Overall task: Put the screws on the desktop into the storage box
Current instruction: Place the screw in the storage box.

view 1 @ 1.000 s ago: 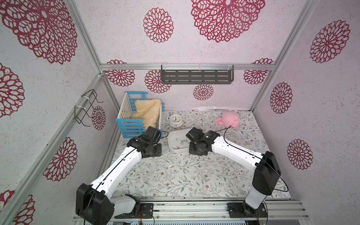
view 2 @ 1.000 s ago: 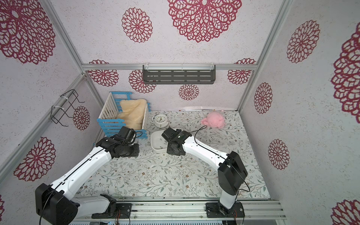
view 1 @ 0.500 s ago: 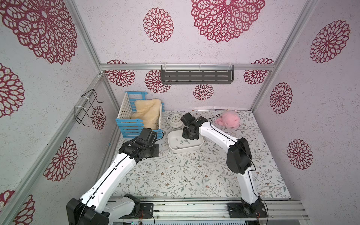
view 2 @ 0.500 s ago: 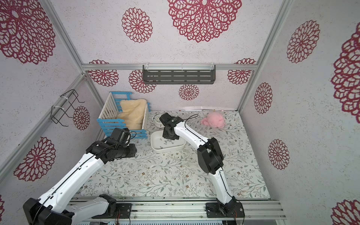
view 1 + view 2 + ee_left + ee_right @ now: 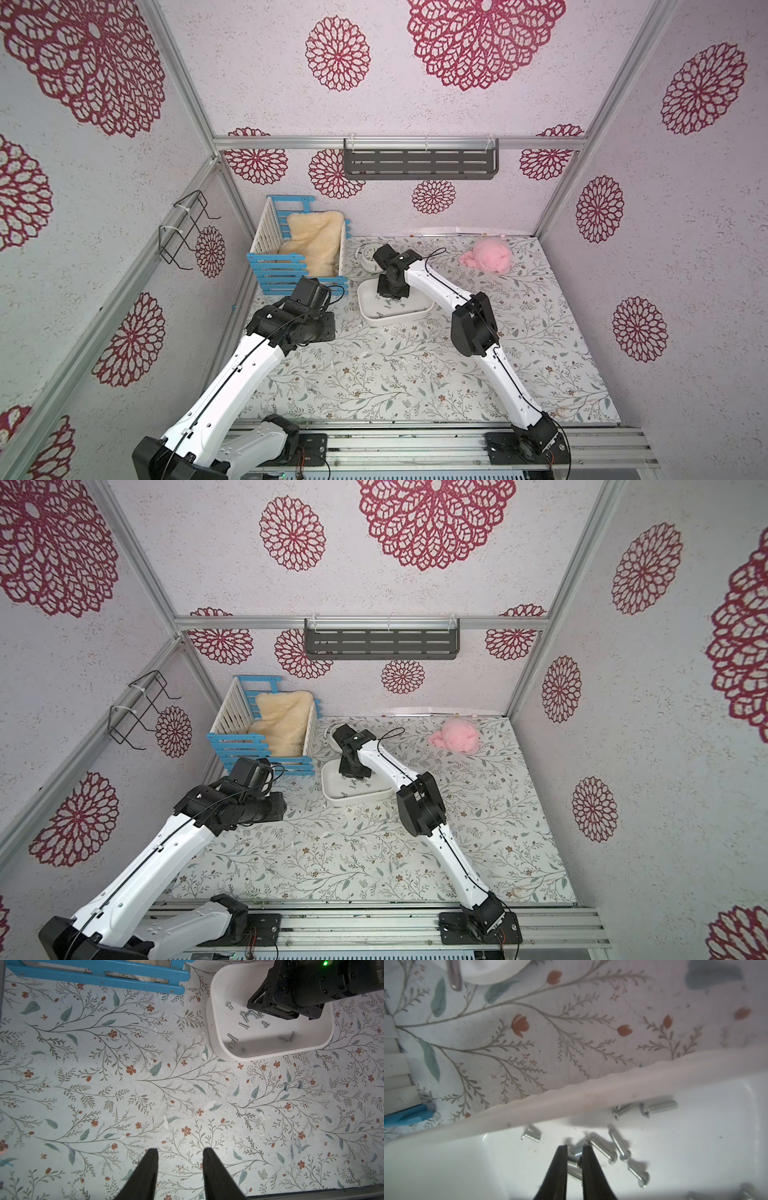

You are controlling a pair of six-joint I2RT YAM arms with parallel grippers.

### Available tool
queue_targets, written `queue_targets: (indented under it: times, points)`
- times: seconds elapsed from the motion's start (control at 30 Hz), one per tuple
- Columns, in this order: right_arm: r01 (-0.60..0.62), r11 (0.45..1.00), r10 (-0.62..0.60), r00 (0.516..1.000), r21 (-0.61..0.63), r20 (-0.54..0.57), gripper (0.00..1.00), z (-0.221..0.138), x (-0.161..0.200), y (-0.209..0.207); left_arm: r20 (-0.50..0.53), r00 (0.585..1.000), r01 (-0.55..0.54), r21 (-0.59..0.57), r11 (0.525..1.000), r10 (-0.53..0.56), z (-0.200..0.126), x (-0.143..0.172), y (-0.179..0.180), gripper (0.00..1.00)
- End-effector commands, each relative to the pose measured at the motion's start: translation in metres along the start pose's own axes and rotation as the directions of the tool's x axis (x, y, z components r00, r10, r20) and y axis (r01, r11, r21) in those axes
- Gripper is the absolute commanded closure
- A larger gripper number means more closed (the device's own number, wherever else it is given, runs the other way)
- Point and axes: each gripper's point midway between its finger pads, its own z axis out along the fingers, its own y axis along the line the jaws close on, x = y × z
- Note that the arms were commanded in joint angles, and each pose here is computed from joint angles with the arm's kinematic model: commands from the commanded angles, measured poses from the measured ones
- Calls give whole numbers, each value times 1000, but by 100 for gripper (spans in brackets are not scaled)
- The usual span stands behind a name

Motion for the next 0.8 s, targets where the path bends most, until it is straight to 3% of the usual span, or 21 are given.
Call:
queue_targets:
  times: [0.0, 0.13, 0.23, 0.5, 0.77]
  points:
    - [0, 1000, 1, 1000, -29, 23, 79, -10, -10, 5, -5, 1000, 12, -19, 1000, -12, -1, 4, 7, 59]
    - [16, 999, -15, 1000, -39, 21, 74, -14, -8, 8, -8, 1000, 17, -18, 1000, -17, 0, 4, 6, 59]
    - [32, 998, -28, 997, -56, 71, 72, -36, -17, 15, -11, 1000, 17, -20, 1000, -17, 1, 5, 7, 58]
    - [102, 990, -67, 945, -94, 321, 70, -159, -40, 34, -35, 999, 27, -11, 1000, -28, 5, 5, 2, 58]
    - [69, 996, -40, 918, -60, 396, 68, -202, -5, -12, -57, 998, -18, 6, 1000, 18, 18, 7, -25, 58]
